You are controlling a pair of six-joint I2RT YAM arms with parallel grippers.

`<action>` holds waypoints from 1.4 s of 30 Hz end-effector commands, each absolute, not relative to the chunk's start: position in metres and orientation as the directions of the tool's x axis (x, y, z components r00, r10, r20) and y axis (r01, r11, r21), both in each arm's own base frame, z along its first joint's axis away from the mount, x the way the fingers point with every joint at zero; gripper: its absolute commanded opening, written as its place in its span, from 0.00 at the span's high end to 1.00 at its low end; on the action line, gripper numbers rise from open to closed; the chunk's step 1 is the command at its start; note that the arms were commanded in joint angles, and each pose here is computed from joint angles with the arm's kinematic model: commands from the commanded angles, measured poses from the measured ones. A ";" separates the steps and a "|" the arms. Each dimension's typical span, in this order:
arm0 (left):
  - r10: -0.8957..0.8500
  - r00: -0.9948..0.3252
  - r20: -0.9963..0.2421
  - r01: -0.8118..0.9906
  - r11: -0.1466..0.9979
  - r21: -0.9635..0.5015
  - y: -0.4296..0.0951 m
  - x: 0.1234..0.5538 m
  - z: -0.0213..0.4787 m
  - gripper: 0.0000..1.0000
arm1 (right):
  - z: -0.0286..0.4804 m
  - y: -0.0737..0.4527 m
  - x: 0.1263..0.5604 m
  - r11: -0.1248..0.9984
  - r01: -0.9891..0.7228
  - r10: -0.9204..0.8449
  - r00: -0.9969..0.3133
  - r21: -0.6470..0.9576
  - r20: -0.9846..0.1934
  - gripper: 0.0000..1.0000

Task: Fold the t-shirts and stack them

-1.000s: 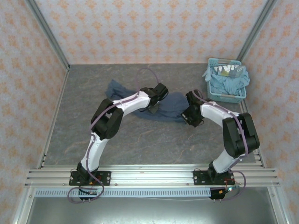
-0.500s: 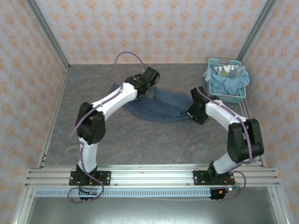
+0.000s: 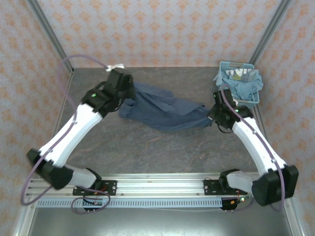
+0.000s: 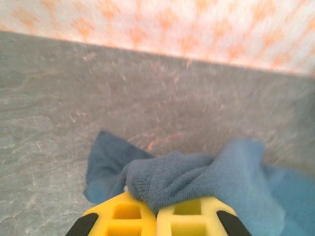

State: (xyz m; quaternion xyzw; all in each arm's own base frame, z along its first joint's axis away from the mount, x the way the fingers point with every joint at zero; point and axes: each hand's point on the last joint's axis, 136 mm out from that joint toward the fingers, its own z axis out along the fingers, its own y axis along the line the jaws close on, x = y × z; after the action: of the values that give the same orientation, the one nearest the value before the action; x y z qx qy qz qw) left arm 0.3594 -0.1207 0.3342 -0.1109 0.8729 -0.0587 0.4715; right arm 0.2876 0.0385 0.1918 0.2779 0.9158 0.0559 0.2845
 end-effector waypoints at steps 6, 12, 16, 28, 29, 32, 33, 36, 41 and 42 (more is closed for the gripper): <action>-0.488 -0.170 -0.856 -0.202 0.868 -0.454 -0.069 0.317 0.445 1.00 | 0.330 0.012 0.306 0.841 0.365 0.519 -0.338 0.399 -0.785 1.00; -0.472 -0.074 -0.879 -0.263 0.859 -0.439 -0.052 0.338 0.486 1.00 | 0.363 0.019 0.360 0.841 0.337 0.520 -0.287 0.424 -0.804 1.00; -0.477 -0.180 -0.861 -0.403 0.834 -0.378 -0.035 0.405 0.442 1.00 | 0.314 0.036 0.428 0.830 0.387 0.548 -0.427 0.402 -0.719 1.00; -0.418 -0.709 -0.568 -0.525 0.851 0.028 -0.022 0.505 0.229 0.38 | 0.169 0.075 0.487 0.805 0.505 0.592 -0.721 0.312 -0.359 0.39; -0.414 -0.716 -0.562 -0.524 0.851 0.041 -0.022 0.490 0.225 0.38 | 0.166 0.076 0.476 0.807 0.501 0.588 -0.726 0.312 -0.356 0.38; -0.477 -0.734 -0.484 -0.560 0.828 0.033 -0.017 0.424 0.191 0.37 | 0.154 0.075 0.438 0.814 0.497 0.578 -0.748 0.302 -0.328 0.38; -0.499 -0.750 -0.434 -0.569 0.821 0.040 -0.017 0.401 0.175 0.38 | 0.152 0.077 0.427 0.816 0.489 0.573 -0.755 0.308 -0.319 0.38; -0.556 -0.797 -0.236 -0.577 0.816 0.023 -0.033 0.330 0.123 0.38 | 0.147 0.085 0.391 0.826 0.458 0.551 -0.778 0.328 -0.301 0.38; -0.589 -0.806 -0.066 -0.589 0.808 -0.020 -0.067 0.260 0.076 0.37 | 0.155 0.113 0.351 0.862 0.348 0.469 -0.824 0.369 -0.319 0.37; -0.596 -0.801 -0.056 -0.595 0.803 -0.026 -0.070 0.257 0.071 0.37 | 0.154 0.117 0.346 0.863 0.335 0.460 -0.831 0.378 -0.313 0.37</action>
State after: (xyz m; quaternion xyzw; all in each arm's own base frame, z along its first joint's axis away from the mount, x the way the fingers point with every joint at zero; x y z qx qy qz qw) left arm 0.2680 -0.0469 0.0983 -0.2836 0.9557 0.0350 0.0707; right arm 0.3545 0.1033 0.1568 0.2329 0.9420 0.1351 0.2005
